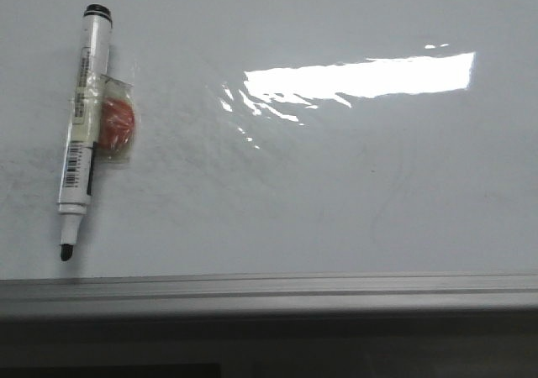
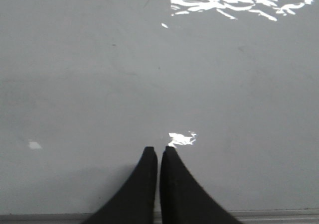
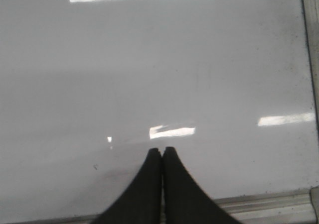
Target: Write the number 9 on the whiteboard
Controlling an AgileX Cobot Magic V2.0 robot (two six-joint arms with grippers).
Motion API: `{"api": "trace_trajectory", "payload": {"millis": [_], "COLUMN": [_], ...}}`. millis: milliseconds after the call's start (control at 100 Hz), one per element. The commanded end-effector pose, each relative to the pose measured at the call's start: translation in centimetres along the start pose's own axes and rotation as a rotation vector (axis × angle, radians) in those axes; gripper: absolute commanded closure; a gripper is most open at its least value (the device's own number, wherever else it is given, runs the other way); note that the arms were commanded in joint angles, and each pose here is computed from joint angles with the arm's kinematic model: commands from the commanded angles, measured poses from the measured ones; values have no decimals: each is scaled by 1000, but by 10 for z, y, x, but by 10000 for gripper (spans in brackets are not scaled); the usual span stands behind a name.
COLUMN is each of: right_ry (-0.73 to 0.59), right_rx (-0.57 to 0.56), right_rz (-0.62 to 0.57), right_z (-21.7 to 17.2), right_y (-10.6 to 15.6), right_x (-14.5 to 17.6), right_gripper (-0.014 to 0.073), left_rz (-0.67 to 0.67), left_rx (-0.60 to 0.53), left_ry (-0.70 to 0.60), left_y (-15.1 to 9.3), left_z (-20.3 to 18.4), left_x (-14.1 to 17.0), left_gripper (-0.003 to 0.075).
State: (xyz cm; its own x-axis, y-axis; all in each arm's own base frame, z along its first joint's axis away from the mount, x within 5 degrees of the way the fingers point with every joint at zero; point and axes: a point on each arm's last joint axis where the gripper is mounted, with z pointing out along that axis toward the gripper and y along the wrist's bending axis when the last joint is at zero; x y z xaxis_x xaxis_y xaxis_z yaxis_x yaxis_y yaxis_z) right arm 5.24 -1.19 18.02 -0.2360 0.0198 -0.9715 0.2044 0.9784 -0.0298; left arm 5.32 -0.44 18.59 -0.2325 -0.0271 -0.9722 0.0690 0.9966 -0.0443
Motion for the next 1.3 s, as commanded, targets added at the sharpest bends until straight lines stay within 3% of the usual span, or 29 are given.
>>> {"api": "trace_trajectory", "payload": {"millis": [0, 760, 950, 1290], "right_ry": [-34, -35, -41, -319], "right_rx": [9, 9, 9, 0], "right_rz": [-19, -19, -17, 2], "right_z": [0, 0, -1, -5], "right_y": [-1, -1, -1, 0], "right_x": [1, 0, 0, -25], "right_gripper": [659, 659, 659, 658], "left_rz": [-17, -17, -17, -33], "left_rx": [1, 1, 4, 14], "left_ry": [-33, -53, -124, -209], "left_y": [0, 0, 0, 0], "left_z": [2, 2, 2, 0], "left_x": [8, 6, 0, -8], "left_gripper": [741, 741, 741, 741]}}
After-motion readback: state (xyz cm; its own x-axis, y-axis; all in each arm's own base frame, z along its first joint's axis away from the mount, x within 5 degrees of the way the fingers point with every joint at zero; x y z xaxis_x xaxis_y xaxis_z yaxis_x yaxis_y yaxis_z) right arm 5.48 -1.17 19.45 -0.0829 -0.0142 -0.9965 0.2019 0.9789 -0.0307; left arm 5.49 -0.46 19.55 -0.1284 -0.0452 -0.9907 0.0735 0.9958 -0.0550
